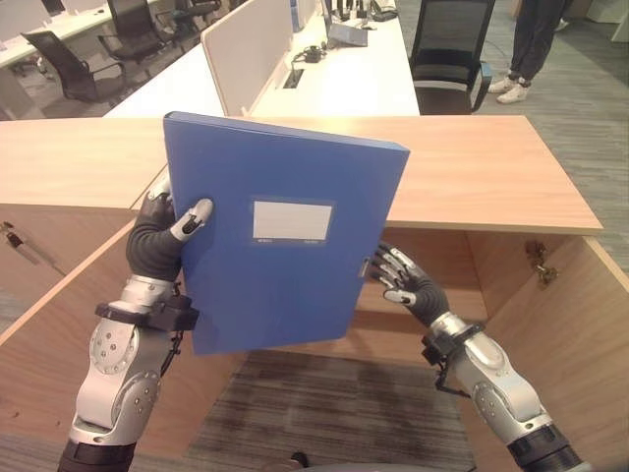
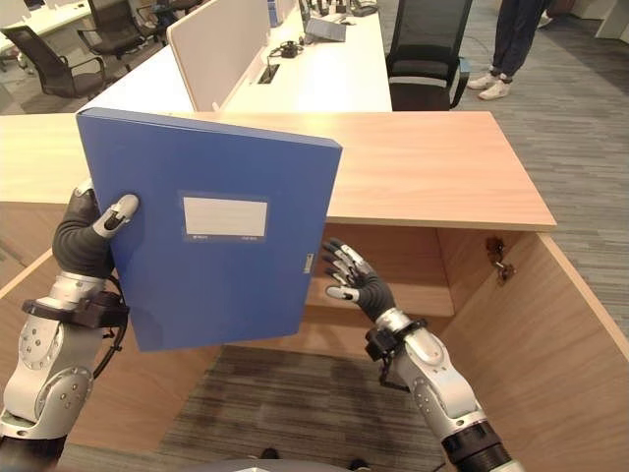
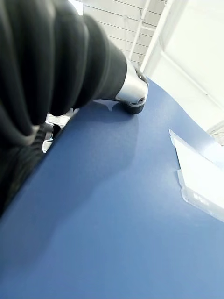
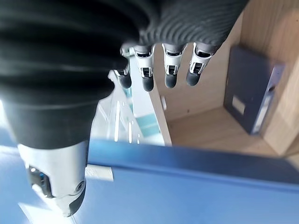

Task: Put the empty folder in the office cabinet

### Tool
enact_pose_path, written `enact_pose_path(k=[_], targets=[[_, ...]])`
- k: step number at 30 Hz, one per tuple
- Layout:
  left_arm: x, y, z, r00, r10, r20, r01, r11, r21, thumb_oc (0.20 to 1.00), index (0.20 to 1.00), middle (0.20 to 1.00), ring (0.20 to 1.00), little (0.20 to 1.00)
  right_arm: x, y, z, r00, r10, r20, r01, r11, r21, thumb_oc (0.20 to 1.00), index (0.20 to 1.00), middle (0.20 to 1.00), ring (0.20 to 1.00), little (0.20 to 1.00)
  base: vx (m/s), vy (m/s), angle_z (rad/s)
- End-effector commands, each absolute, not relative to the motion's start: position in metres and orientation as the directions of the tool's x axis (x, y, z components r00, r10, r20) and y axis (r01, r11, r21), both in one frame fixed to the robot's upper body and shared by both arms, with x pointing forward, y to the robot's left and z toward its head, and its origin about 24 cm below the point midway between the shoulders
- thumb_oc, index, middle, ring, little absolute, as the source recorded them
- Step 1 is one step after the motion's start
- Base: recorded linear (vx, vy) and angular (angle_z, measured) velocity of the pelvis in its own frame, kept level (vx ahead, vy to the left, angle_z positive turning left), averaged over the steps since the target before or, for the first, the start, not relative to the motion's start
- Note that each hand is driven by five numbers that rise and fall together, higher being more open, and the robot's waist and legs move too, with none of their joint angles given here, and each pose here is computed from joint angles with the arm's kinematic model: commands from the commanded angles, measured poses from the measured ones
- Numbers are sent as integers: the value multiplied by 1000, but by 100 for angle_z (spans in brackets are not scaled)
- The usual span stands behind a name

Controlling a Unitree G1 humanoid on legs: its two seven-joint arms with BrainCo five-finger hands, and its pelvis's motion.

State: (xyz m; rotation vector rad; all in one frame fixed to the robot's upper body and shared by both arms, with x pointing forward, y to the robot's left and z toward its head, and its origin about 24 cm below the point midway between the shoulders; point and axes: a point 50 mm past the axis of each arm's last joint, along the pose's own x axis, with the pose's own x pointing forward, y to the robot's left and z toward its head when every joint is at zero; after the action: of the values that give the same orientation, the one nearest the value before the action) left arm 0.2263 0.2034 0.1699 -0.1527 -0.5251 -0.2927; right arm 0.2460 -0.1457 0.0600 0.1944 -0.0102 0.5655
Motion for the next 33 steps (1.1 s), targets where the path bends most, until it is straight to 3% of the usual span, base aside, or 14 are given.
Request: enact_pose_path(k=[1, 17, 23, 24, 25, 33], targets=[[234, 195, 187, 759, -299, 578, 359, 933, 12, 200, 200, 200, 200, 200, 255, -125, 94, 786, 571, 237, -613, 769, 180, 1000, 1000, 1000, 1000, 1000, 0, 0, 0], [238, 150, 176, 706, -451, 546, 571, 819, -62, 200, 200, 200, 200, 200, 260, -106, 84, 777, 594, 208, -630, 739, 239, 1000, 1000, 1000, 1000, 1000, -10, 0, -3], [238, 142, 175, 684, -483, 546, 615, 785, -77, 200, 200, 200, 200, 200, 255, -96, 82, 739, 635, 225, -670, 660, 339, 1000, 1000, 1000, 1000, 1000, 0, 0, 0], [238, 140, 175, 679, -493, 544, 628, 774, -81, 200, 200, 200, 200, 200, 252, -93, 82, 717, 654, 241, -690, 617, 379, 382, 382, 382, 382, 382, 0, 0, 0], [238, 140, 175, 675, -498, 544, 633, 770, -81, 200, 200, 200, 200, 200, 251, -91, 83, 707, 662, 248, -697, 596, 398, 200, 200, 200, 200, 200, 0, 0, 0], [237, 139, 175, 661, -512, 548, 650, 756, -78, 200, 200, 200, 200, 200, 246, -86, 89, 646, 705, 293, -748, 508, 427, 200, 200, 200, 200, 200, 0, 0, 0]])
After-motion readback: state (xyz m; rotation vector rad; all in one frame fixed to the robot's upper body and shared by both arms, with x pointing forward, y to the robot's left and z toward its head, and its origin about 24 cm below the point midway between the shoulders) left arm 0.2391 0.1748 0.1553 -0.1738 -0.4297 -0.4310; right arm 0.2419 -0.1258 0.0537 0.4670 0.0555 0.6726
